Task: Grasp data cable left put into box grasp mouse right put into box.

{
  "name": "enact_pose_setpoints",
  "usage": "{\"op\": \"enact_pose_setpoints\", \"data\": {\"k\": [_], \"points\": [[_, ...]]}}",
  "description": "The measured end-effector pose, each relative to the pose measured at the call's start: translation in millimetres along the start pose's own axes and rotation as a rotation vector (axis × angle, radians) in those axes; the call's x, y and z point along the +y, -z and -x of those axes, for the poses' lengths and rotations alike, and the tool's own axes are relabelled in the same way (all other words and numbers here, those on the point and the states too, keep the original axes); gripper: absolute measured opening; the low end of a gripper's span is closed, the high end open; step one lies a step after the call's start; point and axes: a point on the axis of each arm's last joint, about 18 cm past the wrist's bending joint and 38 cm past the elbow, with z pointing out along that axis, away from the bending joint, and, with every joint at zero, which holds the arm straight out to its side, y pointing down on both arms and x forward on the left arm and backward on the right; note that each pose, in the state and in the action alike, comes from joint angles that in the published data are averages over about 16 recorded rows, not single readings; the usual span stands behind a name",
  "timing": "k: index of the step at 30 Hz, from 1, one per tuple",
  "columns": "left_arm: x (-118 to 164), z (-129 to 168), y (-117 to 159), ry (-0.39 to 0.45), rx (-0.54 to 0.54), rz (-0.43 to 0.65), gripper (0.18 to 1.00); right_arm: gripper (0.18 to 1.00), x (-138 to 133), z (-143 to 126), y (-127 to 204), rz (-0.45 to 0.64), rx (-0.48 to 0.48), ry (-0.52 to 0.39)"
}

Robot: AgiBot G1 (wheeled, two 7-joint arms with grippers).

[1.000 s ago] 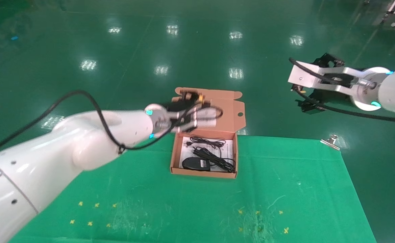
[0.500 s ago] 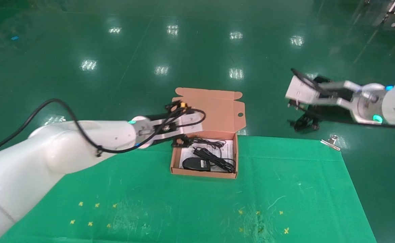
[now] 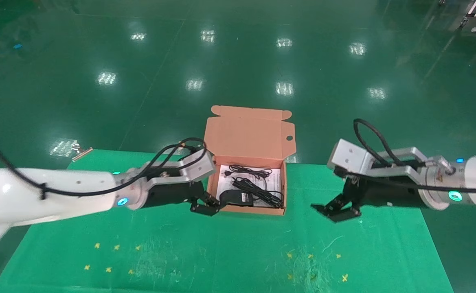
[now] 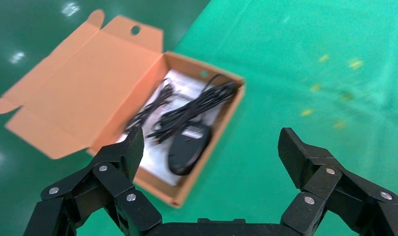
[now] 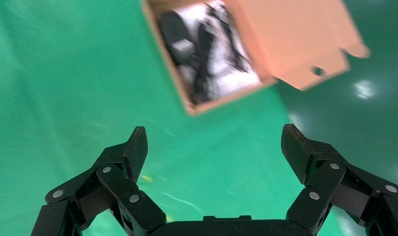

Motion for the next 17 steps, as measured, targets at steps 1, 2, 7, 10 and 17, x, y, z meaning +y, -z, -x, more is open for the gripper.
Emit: {"op": "enact_pose_setpoints", "data": {"k": [1, 2, 7, 10, 17], "points": [[1, -1, 4, 0.015, 0.010, -0.012, 0.995, 1.000, 0, 4, 1, -0.015, -0.017, -0.007], [1, -3, 9, 0.030, 0.019, -0.024, 0.997, 1.000, 0, 7, 1, -0.030, -0.034, -0.015], [2, -10, 33, 0.096, 0.067, -0.090, 1.001, 1.000, 0, 24, 7, -0.113, -0.115, -0.046], [2, -14, 49, 0.128, 0.095, -0.134, 1.001, 1.000, -1, 33, 12, -0.169, -0.160, -0.061], [-1, -19, 69, 0.158, 0.127, -0.187, 1.001, 1.000, -3, 44, 20, -0.238, -0.209, -0.075]]}}
